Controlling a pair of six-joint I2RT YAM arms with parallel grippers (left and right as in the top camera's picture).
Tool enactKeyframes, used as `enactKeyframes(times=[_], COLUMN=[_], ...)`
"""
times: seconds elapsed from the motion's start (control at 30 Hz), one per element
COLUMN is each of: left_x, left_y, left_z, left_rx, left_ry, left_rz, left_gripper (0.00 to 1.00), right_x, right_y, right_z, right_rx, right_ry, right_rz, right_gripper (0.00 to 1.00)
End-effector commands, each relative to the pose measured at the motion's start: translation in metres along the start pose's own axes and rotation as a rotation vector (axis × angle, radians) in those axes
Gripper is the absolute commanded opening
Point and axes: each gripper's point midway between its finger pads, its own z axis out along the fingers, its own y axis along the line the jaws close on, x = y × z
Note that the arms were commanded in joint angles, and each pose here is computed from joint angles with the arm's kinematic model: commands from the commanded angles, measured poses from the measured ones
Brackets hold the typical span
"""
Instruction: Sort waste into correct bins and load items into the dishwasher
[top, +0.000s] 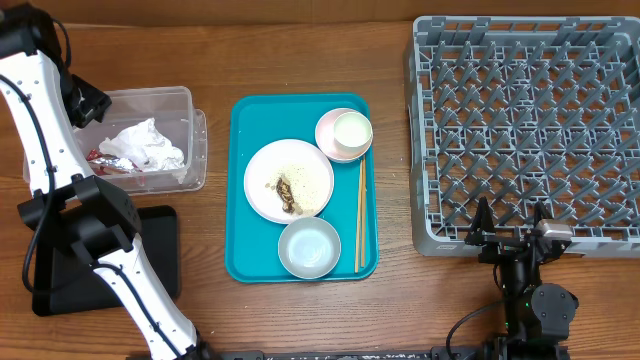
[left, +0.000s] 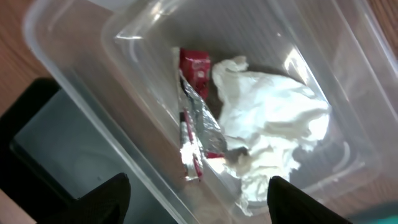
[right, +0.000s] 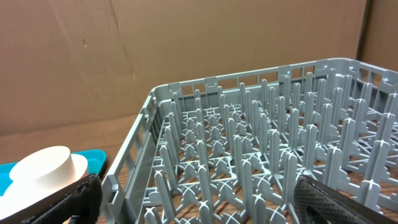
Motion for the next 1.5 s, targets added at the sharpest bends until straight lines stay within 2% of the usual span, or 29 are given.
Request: enactKeyframes(times=[0.0, 0.17, 0.3, 0.43, 0.6, 1.07, 1.17, 1.23, 1.3, 1.47], left_x=[0.013, 0.028, 0.053, 0.090, 0.135, 0.251, 0.275, 0.288, 0.306, 0.330], left_y=[-0.013, -0.033, -0.056, -0.088, -0.120, -0.163, -0.169, -0.172, -0.175, -0.178], left_z=[-0.026, -0.082, -0.126, -0.155, -0.160, -0.153, -0.156, -0.158, -0.161, -0.165], left_rx=[0.122, 0.273, 0.355, 0.409, 0.433, 0.414, 0.421, 0.424, 0.428, 0.439], left_ry=[0.020, -0.068, -0.161, -0.223, -0.206, -0.089, -0.085, -0.087, -0.088, -0.086], left_rz=[0.061, 0.193, 0.346, 0.528, 0.663, 0.952, 1.010, 1.042, 1.085, 1.140], left_gripper=[0.73, 0.73, 0.78, 0.87, 1.00, 1.00, 0.95, 0.89, 0.75, 0.75], right_x=[0.001, 0.001, 0.001, 0.001, 0.001, 0.001, 0.001, 0.001, 0.001, 0.001], right_y=[-0.002, -0.002, -0.002, -0.002, -0.002, -0.002, -0.002, -0.002, -0.002, -0.002], right_z=[0.000, 0.000, 0.000, 0.000, 0.000, 0.000, 0.000, 0.000, 0.000, 0.000], right_rx=[0.006, 0.006, 0.006, 0.006, 0.006, 0.006, 0.006, 0.006, 0.006, 0.006], right_ry=[-0.006, -0.006, -0.006, -0.006, -0.006, -0.006, -0.006, -0.006, -0.006, -0.006], right_rz=[-0.003, -0.003, -0.003, -0.003, -0.003, -0.003, -0.003, -0.003, -0.003, -0.003], right_gripper=[1.00, 1.00, 1.00, 1.00, 1.00, 1.00, 1.00, 1.00, 1.00, 1.00])
